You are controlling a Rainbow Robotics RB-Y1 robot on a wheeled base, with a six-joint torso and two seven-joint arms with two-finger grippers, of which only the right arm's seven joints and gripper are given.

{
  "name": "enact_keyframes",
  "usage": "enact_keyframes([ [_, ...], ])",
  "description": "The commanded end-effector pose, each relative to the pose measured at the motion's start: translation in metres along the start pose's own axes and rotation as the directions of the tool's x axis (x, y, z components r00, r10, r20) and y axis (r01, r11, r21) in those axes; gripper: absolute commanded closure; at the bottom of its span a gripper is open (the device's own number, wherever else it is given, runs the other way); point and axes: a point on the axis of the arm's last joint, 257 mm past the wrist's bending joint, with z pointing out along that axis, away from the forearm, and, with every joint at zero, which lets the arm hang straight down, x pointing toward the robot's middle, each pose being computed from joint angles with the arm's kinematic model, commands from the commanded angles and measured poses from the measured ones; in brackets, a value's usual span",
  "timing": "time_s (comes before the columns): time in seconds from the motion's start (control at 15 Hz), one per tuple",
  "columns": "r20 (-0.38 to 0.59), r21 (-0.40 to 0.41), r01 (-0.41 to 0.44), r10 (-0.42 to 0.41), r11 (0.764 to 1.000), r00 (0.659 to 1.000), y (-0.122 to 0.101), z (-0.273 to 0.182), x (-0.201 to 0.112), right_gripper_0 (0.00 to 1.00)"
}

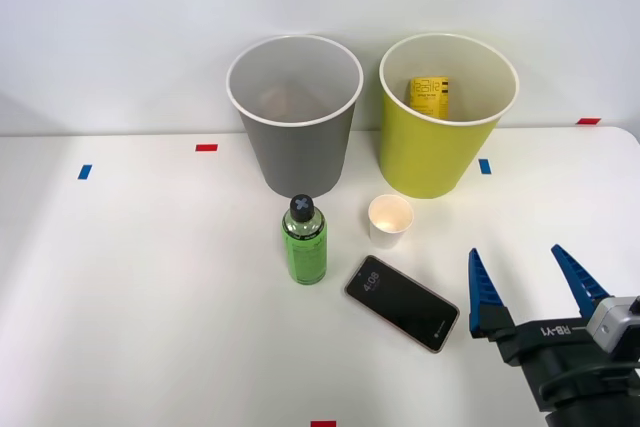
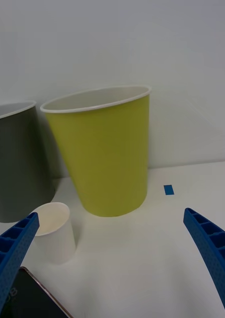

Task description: Put cans in the gray bin, plastic bottles in the light green bin

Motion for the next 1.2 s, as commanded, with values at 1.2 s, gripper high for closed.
enact_keyframes([
  [1.2,-0.035,0.021,0.282,-0.281,0.959,0.959,0.004,-0.084,0.090,0.00],
])
